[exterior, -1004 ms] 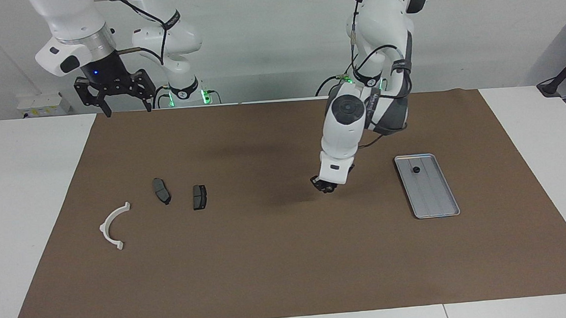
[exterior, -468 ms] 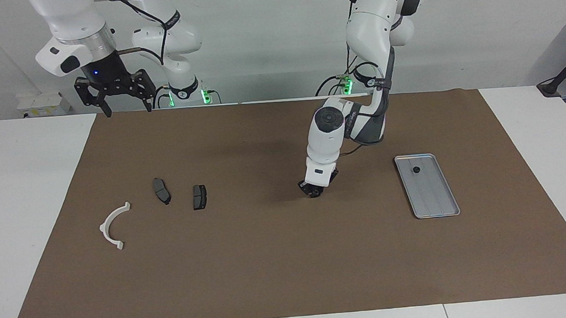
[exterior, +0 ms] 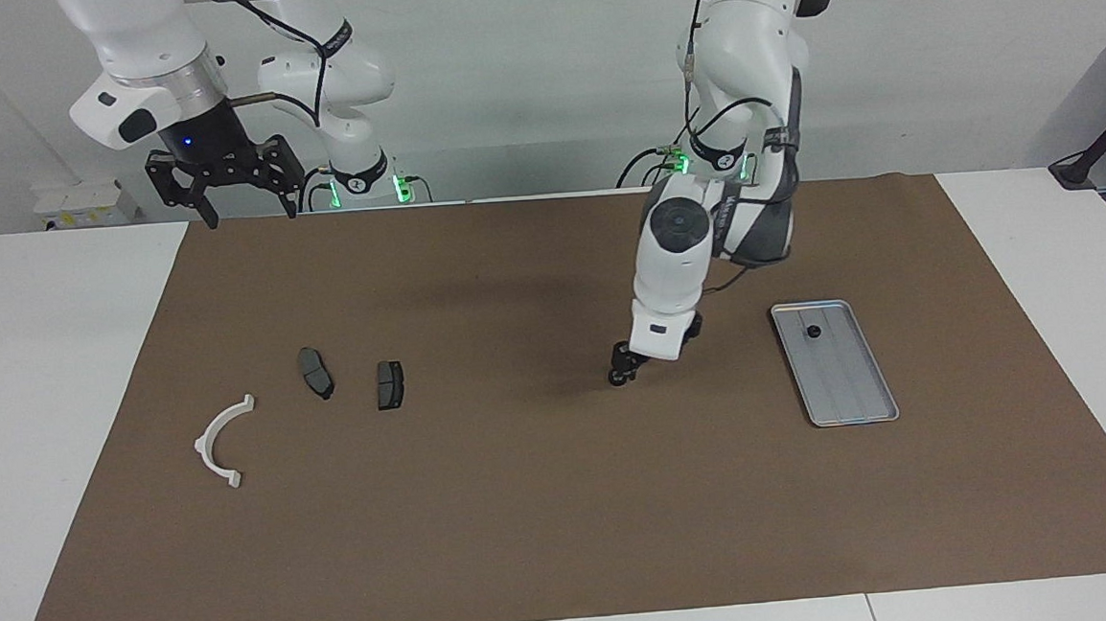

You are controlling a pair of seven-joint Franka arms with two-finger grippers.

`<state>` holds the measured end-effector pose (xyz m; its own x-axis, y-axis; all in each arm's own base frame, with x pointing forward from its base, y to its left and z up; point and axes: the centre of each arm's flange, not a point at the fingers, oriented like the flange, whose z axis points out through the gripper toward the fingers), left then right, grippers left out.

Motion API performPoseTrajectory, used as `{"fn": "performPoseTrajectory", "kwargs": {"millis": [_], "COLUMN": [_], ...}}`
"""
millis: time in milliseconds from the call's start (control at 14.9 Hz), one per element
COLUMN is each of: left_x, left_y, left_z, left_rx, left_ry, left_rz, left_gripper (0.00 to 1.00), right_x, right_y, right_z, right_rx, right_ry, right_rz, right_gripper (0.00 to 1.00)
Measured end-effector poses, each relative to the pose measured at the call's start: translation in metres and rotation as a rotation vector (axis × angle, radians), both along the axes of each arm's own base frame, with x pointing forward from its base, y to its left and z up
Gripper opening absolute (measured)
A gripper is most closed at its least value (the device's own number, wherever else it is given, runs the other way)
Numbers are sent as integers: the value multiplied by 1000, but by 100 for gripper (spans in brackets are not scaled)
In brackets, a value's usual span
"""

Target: Place bearing gear from tray to pile

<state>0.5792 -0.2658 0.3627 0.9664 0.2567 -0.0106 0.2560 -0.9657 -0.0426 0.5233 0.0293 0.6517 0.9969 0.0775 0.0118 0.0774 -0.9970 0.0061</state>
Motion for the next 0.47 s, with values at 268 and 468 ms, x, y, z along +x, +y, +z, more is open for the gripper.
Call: {"fn": "performPoseTrajectory", "kwargs": {"millis": [268,468], "left_x": [1,-10], "left_y": [166,226], "left_z": [25,1], "left_rx": [2,-8], "left_ry": [42,69], "left_rz": [-196,-277], "left_gripper": [100,90], "right_x": [-7,-18], "right_y": [54,134], "right_z": [-11,-31], "right_rx": [3,14], "right_ry": [11,-15], "right_rz": [-71,-174], "right_gripper": [100,100]}}
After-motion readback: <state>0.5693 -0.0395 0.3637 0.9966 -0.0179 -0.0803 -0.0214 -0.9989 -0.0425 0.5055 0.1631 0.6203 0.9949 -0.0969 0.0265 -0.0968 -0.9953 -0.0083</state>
